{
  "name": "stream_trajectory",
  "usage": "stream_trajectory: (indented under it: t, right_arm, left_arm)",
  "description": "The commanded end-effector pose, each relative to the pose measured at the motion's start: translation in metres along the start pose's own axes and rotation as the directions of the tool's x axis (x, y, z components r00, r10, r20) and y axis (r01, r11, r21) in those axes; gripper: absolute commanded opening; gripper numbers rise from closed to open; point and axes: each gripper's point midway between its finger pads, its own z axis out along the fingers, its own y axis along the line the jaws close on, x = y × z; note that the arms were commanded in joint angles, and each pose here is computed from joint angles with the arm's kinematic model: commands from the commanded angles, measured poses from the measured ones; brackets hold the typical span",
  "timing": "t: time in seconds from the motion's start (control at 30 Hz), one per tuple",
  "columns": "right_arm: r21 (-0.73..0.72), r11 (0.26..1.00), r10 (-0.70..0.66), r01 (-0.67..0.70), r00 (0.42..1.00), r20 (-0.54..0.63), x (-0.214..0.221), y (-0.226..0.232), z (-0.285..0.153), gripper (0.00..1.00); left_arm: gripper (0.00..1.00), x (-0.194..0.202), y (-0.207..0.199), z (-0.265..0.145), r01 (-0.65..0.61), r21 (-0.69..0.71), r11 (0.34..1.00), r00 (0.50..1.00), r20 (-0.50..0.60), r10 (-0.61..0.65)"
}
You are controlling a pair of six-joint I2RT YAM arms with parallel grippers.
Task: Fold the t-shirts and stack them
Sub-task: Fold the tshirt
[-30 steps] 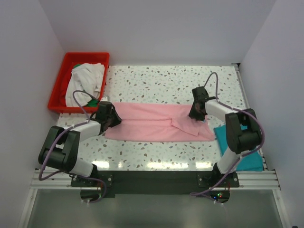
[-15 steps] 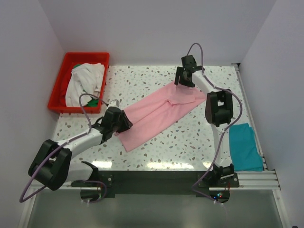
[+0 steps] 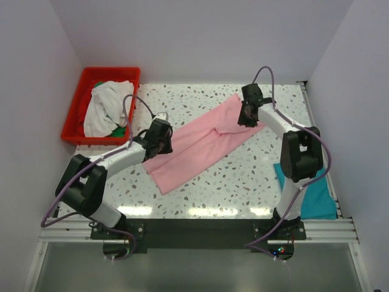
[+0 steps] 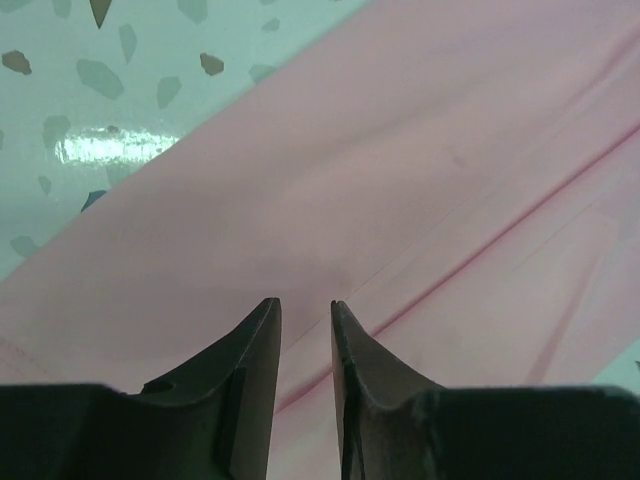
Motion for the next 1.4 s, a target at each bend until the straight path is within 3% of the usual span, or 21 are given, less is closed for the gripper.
stream_trajectory:
  t: [0.0, 0.2, 0.47, 0.73, 0.83, 0.93, 1.1, 1.23, 1.3, 1.33, 1.37]
  right_arm:
    - [0.011, 0.999, 0.048, -0.048, 0.999, -0.023, 0.012, 0.003, 0.021, 0.28]
    - [0.033, 0.998, 0.048, -0.045, 0.997, -0.067, 0.017, 0.005, 0.052, 0.23]
    - [0.088, 0.996, 0.037, -0.030, 0.996, -0.081, -0.003, -0.006, 0.084, 0.23]
    - [0.088, 0.993, -0.078, 0.079, 0.997, -0.009, -0.046, 0.003, 0.108, 0.30]
    - [0.036, 0.993, -0.113, 0.112, 0.993, 0.022, -0.063, 0.016, 0.108, 0.40]
    - [0.016, 0.990, -0.138, 0.137, 0.989, 0.060, -0.082, 0.023, 0.096, 0.52]
    - [0.034, 0.993, -0.117, 0.113, 0.983, 0.142, -0.118, 0.019, 0.039, 0.69]
    - [0.015, 1.000, -0.006, 0.004, 0.991, 0.136, -0.110, 0.013, -0.012, 0.71]
    - [-0.070, 0.997, 0.018, -0.017, 1.000, 0.016, -0.059, 0.022, -0.016, 0.68]
    - [-0.124, 0.991, 0.066, -0.056, 0.995, 0.078, -0.063, 0.031, -0.048, 0.67]
    - [-0.111, 0.994, 0.014, -0.014, 1.000, 0.000, -0.005, 0.035, -0.044, 0.67]
  left_arm:
    - [0.31, 0.010, 0.013, 0.009, -0.141, -0.090, 0.986, 0.989, -0.063, 0.135]
    - [0.27, 0.041, 0.032, 0.020, -0.191, -0.182, 0.965, 0.977, -0.131, 0.169]
    - [0.24, 0.090, 0.013, 0.019, -0.201, -0.123, 0.972, 0.965, -0.199, 0.174]
    - [0.23, 0.143, -0.056, -0.016, -0.084, 0.054, 0.995, 0.971, -0.218, 0.094]
    - [0.25, 0.163, -0.097, -0.033, -0.075, 0.143, 0.987, 0.968, -0.227, 0.107]
    - [0.32, 0.164, -0.129, -0.044, -0.089, 0.205, 0.975, 0.969, -0.209, 0.132]
    - [0.45, 0.118, -0.151, -0.062, -0.119, 0.256, 0.959, 0.984, -0.098, 0.148]
    - [0.51, 0.089, -0.142, -0.073, -0.111, 0.258, 0.960, 0.991, -0.043, 0.127]
    - [0.52, 0.076, -0.130, -0.076, -0.069, 0.276, 0.959, 0.996, -0.040, 0.083]
    - [0.52, 0.084, -0.122, -0.080, -0.055, 0.301, 0.952, 0.994, -0.072, 0.081]
    - [0.52, 0.081, -0.114, -0.079, -0.033, 0.303, 0.952, 0.995, -0.080, 0.060]
